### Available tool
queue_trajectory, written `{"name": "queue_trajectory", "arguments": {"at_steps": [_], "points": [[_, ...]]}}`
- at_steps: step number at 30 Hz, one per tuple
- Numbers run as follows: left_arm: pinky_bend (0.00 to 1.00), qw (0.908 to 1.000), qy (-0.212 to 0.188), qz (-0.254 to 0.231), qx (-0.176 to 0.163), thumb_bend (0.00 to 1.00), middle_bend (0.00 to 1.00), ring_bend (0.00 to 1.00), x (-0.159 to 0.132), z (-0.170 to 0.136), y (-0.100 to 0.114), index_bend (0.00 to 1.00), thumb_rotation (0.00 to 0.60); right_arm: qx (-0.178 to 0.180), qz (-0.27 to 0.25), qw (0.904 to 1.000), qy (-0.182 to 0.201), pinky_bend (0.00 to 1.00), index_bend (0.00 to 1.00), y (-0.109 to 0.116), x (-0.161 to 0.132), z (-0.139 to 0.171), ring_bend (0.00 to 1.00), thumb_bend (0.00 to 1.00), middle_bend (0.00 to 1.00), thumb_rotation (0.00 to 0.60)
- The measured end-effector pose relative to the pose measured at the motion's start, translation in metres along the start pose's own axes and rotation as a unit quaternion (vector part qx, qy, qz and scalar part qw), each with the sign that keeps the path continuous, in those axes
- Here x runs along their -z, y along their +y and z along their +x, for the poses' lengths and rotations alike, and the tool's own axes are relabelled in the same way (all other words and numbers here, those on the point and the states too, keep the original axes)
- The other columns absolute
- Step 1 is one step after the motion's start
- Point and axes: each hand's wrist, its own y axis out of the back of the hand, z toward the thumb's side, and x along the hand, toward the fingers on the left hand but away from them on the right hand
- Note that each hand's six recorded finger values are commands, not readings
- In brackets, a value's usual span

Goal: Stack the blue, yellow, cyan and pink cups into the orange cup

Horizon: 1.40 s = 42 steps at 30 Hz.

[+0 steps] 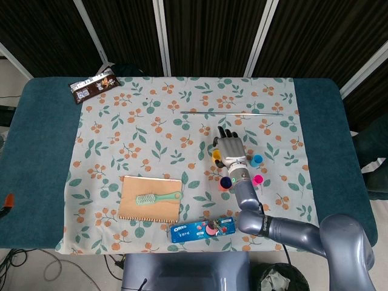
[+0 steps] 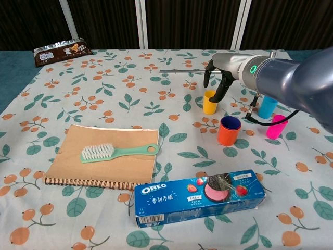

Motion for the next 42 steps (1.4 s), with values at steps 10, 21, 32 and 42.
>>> {"name": "queue_trajectory", "arguments": {"at_steps": [10, 21, 32, 42], "points": [[0.04, 1.0, 0.002, 0.0, 0.0, 0.33, 0.03, 0.0, 0.0, 0.0, 0.0, 0.13, 0.6, -0.005, -0.001, 1.0, -0.004, 0.15, 0.41, -0.005, 0.004, -0.001, 0.09, 0.37, 0.0, 0.6], [0.05, 1.0, 0.003, 0.0, 0.0, 0.33, 0.03, 0.0, 0.0, 0.001, 0.0, 0.13, 0.6, -0.008, 0.001, 0.9999, -0.007, 0.15, 0.45, -0.006, 0.007, -0.003, 0.09, 0.37, 0.0, 0.6], [0.07, 1.0, 0.004, -0.001, 0.001, 0.33, 0.03, 0.0, 0.0, 0.001, 0.0, 0.13, 0.6, -0.004, -0.006, 1.0, -0.001, 0.15, 0.48, -0.003, 0.003, -0.002, 0.1, 0.36, 0.0, 0.6], [0.07, 1.0, 0.0, 0.001, 0.0, 0.33, 0.03, 0.0, -0.001, 0.0, 0.0, 0.13, 0.6, 0.018, -0.008, 0.9993, 0.033, 0.15, 0.48, 0.027, -0.004, 0.019, 0.1, 0.37, 0.0, 0.6]]}}
